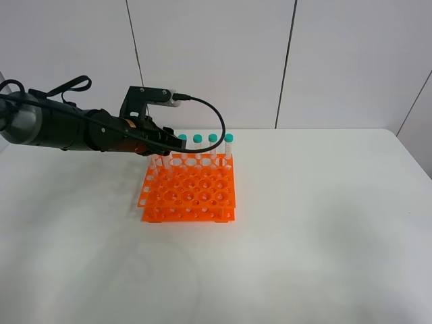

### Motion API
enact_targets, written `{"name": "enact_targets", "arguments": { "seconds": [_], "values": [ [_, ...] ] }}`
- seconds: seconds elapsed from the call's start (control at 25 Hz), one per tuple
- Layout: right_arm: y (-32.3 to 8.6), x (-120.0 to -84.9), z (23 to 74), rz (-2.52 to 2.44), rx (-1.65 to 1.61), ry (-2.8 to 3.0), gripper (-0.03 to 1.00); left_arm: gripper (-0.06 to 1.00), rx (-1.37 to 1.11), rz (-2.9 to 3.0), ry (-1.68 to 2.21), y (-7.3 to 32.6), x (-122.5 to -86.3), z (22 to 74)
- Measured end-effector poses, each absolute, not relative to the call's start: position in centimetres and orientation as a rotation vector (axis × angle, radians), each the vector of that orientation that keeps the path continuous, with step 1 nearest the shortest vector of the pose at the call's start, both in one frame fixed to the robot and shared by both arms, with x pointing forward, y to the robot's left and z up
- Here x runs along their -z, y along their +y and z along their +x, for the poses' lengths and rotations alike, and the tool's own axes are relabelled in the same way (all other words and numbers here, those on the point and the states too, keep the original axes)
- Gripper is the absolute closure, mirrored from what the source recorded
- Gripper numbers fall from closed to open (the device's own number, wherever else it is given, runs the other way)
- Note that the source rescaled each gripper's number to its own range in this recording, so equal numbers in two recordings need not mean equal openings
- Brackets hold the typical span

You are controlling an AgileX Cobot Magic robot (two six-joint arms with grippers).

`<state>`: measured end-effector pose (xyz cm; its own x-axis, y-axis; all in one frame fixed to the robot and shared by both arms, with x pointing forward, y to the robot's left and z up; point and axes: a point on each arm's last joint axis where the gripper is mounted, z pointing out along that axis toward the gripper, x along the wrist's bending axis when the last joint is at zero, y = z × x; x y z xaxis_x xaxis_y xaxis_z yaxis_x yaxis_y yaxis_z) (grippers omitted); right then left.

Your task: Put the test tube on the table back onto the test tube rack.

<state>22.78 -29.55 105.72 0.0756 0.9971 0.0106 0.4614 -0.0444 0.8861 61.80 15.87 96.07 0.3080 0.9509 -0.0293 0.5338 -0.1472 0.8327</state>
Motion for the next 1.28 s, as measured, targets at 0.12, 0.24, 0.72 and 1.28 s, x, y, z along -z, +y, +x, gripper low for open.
{"name": "enact_targets", "arguments": {
  "seconds": [0.12, 0.24, 0.72, 1.28],
  "values": [
    [-29.6, -105.7, 22.8, 1.609, -0.909, 1.482, 0.97, 0.49, -0.678, 1.798, 1.328, 15.9, -96.7, 61.6],
    [-29.6, -105.7, 22.8, 1.609, -0.909, 1.482, 0.97, 0.49, -0.685, 1.784, 1.328, 16.3, -97.7, 61.5],
    [-29.6, -105.7, 22.8, 1.609, -0.909, 1.482, 0.97, 0.49, -0.72, 1.872, 1.38, 21.1, -100.6, 60.8],
    [-29.6, -105.7, 22.8, 1.609, -0.909, 1.482, 0.97, 0.49, -0.721, 1.736, 1.659, 28.2, -100.8, 61.0]
  ]
}}
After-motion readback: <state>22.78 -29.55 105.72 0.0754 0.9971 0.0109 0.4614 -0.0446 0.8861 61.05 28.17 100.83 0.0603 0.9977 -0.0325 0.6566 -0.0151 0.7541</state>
